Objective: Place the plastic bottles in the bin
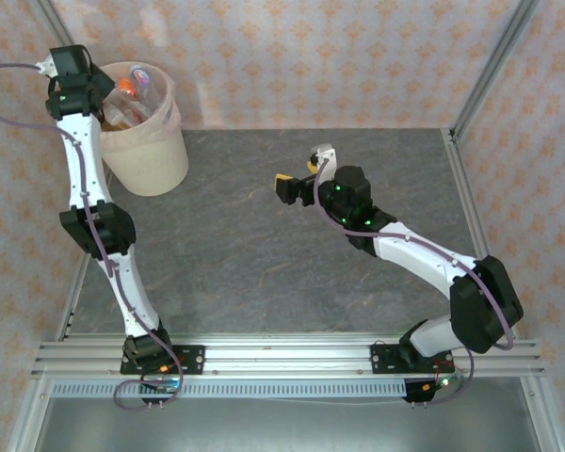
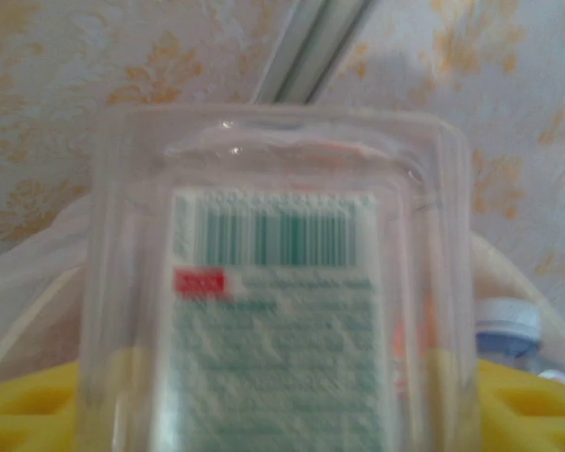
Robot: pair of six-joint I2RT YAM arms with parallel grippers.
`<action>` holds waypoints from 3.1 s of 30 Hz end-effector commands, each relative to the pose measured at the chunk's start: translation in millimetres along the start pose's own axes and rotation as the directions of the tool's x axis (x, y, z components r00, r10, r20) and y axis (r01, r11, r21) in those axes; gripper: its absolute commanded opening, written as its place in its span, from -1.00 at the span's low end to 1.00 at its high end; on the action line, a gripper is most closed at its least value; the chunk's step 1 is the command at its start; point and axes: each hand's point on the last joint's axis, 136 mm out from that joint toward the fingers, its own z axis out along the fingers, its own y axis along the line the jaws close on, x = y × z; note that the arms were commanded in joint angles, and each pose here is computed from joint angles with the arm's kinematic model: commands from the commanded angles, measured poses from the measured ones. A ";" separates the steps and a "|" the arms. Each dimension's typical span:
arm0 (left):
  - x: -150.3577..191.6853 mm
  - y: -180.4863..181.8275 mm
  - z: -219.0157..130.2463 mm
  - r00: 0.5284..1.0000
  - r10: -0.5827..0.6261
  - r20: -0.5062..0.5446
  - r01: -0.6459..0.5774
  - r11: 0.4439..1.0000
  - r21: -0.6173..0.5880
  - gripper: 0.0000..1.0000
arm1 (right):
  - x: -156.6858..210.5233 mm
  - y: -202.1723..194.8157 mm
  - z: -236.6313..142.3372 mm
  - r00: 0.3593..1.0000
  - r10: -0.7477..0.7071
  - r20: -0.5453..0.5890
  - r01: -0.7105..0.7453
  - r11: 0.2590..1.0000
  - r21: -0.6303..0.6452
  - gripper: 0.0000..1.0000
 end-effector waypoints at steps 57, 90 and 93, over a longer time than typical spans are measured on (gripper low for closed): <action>94.7 1.2 -320.5 0.954 -0.054 0.293 -0.129 0.811 0.570 1.00 | -28.4 -145.2 -154.9 0.984 -0.055 0.168 -0.092 0.654 0.751 0.98; 328.6 79.3 -98.7 0.812 0.564 0.149 -0.580 0.755 0.304 1.00 | 120.4 -290.3 -169.9 0.988 0.149 -0.035 -0.049 0.527 0.848 0.99; 339.9 79.6 -88.7 0.803 0.573 0.164 -0.595 0.748 0.295 1.00 | 122.6 -290.0 -165.1 0.992 0.123 -0.042 -0.033 0.549 0.835 0.99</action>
